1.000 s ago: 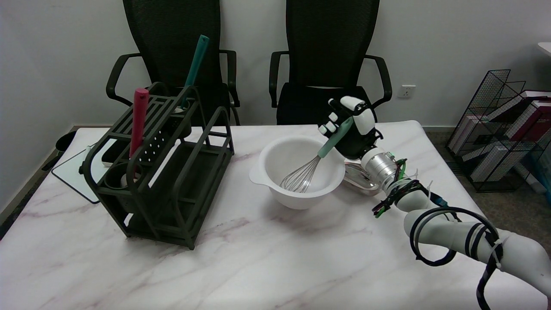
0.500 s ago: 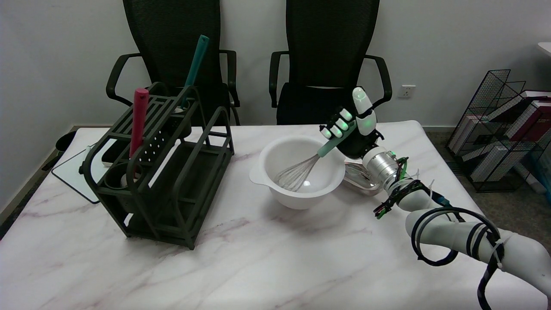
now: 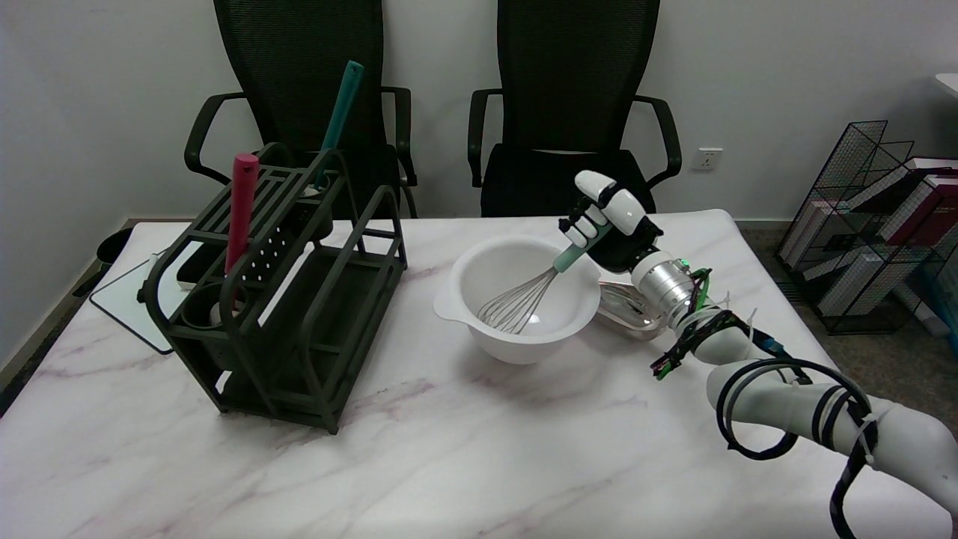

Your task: Pick up the whisk.

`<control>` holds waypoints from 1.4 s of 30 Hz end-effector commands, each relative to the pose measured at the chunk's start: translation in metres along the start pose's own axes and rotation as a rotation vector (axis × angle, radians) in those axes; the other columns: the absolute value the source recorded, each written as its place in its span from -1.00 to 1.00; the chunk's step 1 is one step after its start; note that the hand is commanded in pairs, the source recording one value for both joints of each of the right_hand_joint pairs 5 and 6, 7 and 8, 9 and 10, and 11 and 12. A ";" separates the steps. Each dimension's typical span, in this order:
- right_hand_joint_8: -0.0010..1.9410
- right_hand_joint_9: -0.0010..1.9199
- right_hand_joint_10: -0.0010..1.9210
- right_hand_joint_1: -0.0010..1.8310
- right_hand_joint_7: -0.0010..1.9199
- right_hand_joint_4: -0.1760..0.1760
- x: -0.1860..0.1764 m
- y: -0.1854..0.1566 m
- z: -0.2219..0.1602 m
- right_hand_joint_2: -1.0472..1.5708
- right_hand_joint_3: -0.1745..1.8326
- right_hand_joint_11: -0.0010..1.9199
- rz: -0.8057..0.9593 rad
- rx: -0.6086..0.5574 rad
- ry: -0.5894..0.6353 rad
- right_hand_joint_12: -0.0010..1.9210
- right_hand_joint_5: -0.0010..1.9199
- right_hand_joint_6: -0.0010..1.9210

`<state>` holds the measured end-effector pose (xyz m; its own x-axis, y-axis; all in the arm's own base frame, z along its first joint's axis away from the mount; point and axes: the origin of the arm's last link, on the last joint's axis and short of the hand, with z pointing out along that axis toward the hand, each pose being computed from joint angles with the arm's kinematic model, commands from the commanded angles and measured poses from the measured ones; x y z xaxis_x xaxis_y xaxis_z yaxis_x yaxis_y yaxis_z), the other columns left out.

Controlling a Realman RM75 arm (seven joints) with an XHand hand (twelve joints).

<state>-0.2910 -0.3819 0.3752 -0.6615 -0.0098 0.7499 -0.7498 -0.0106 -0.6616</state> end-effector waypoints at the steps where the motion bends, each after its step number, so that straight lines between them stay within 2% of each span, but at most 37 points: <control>1: 0.98 1.00 1.00 0.23 1.00 0.00 -0.008 -0.001 0.002 0.90 -0.25 1.00 -0.003 0.007 -0.024 1.00 1.00 1.00; 5: 0.98 1.00 1.00 0.19 1.00 0.00 -0.017 -0.002 0.000 1.00 -0.33 1.00 0.031 0.018 -0.050 1.00 1.00 1.00; 14: 0.98 1.00 1.00 0.20 1.00 0.00 -0.043 -0.014 -0.013 1.00 -0.43 1.00 0.127 0.090 -0.110 1.00 1.00 1.00; 20: 0.98 1.00 1.00 0.21 1.00 0.00 -0.047 -0.054 -0.029 1.00 -0.44 1.00 0.156 0.228 -0.139 1.00 1.00 1.00; 24: 0.98 1.00 1.00 0.21 1.00 0.00 -0.034 -0.089 -0.046 1.00 -0.44 1.00 0.120 0.359 -0.126 1.00 1.00 1.00; 34: 0.98 1.00 1.00 0.21 1.00 0.00 -0.009 -0.142 -0.080 1.00 -0.44 1.00 0.112 0.615 -0.090 1.00 1.00 1.00; 39: 0.98 1.00 1.00 0.21 1.00 0.00 0.024 -0.172 -0.123 1.00 -0.44 1.00 0.058 0.782 0.005 1.00 1.00 1.00; 42: 0.98 1.00 1.00 0.21 1.00 0.00 0.047 -0.175 -0.153 1.00 -0.44 1.00 0.015 0.844 0.090 1.00 1.00 1.00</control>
<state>-0.2061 -0.3309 0.4275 -0.7297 -0.1214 0.6729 -0.5781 -0.4160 -0.7019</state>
